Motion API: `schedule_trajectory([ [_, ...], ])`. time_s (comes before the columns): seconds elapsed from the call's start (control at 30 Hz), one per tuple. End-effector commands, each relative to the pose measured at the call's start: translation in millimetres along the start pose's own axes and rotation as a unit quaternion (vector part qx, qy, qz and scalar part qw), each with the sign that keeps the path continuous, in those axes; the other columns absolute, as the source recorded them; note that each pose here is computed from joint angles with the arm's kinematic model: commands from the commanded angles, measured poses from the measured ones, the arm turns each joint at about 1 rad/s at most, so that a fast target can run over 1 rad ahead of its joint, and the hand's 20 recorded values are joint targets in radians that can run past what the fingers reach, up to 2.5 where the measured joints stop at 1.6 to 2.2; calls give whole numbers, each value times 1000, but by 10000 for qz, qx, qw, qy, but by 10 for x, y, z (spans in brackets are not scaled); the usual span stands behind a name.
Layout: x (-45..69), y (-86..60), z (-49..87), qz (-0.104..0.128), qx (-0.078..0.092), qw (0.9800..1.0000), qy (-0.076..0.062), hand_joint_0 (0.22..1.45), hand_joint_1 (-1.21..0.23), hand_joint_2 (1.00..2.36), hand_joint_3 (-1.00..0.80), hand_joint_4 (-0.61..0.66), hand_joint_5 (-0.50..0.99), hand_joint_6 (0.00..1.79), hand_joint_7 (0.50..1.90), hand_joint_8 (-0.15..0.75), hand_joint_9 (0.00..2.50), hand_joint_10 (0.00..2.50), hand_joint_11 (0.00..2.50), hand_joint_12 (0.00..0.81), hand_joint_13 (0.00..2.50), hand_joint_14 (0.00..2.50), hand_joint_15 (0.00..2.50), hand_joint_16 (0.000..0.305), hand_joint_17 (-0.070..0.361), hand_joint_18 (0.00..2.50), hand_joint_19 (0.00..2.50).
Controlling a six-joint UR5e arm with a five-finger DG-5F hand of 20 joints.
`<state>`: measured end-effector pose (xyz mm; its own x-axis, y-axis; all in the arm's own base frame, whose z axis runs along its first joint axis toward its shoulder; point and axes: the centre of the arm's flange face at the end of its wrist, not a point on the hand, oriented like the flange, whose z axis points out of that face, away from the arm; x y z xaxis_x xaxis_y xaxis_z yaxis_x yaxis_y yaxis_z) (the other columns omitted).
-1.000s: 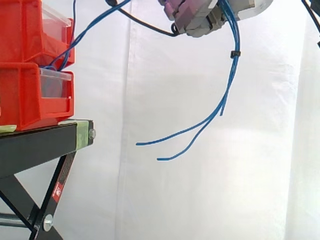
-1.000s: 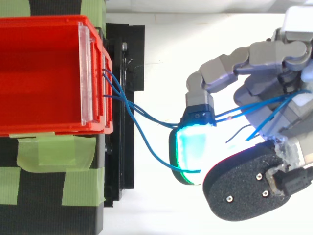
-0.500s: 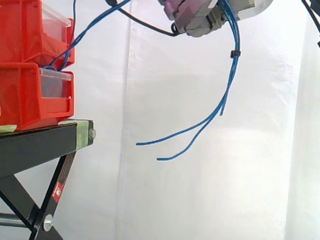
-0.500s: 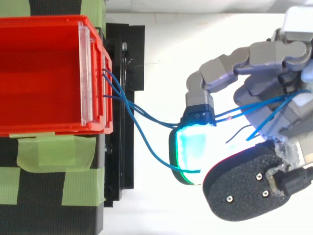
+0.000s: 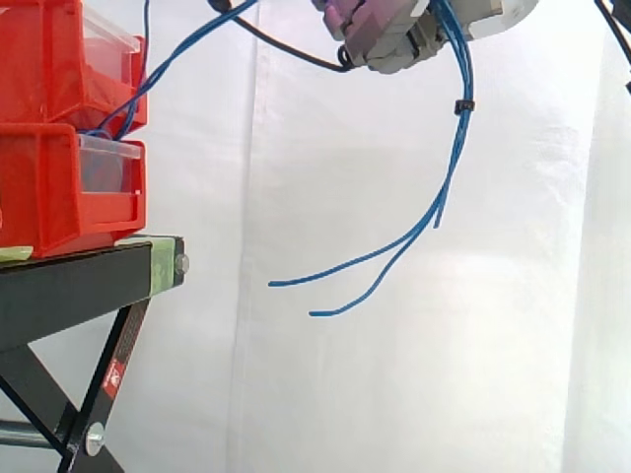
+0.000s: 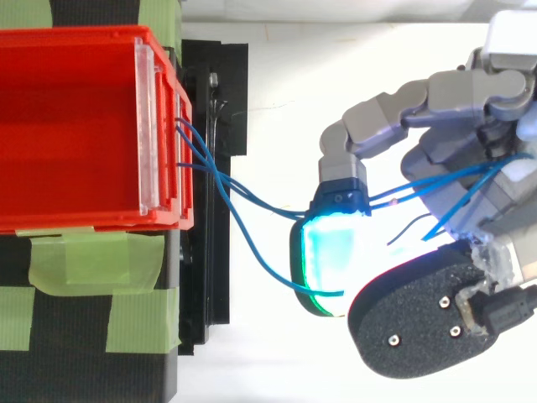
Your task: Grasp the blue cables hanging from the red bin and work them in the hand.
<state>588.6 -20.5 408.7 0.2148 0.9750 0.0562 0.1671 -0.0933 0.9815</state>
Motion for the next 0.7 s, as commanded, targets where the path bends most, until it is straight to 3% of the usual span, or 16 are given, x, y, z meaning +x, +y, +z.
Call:
schedule_trajectory([
  [0.0, 1, 6, 1, 2, -5, 10000, 0, 878, -707, 1016, -92, 168, 370, 599, 1253, 511, 782, 2500, 2500, 522, 833, 2500, 1889, 60, 134, 1199, 1374],
  [0.67, -1, -2, 0, -1, 1, 10000, -1, 877, -706, 1016, -94, 168, 373, 596, 1248, 511, 782, 2500, 2500, 522, 833, 2500, 1889, 60, 134, 1199, 1374],
])
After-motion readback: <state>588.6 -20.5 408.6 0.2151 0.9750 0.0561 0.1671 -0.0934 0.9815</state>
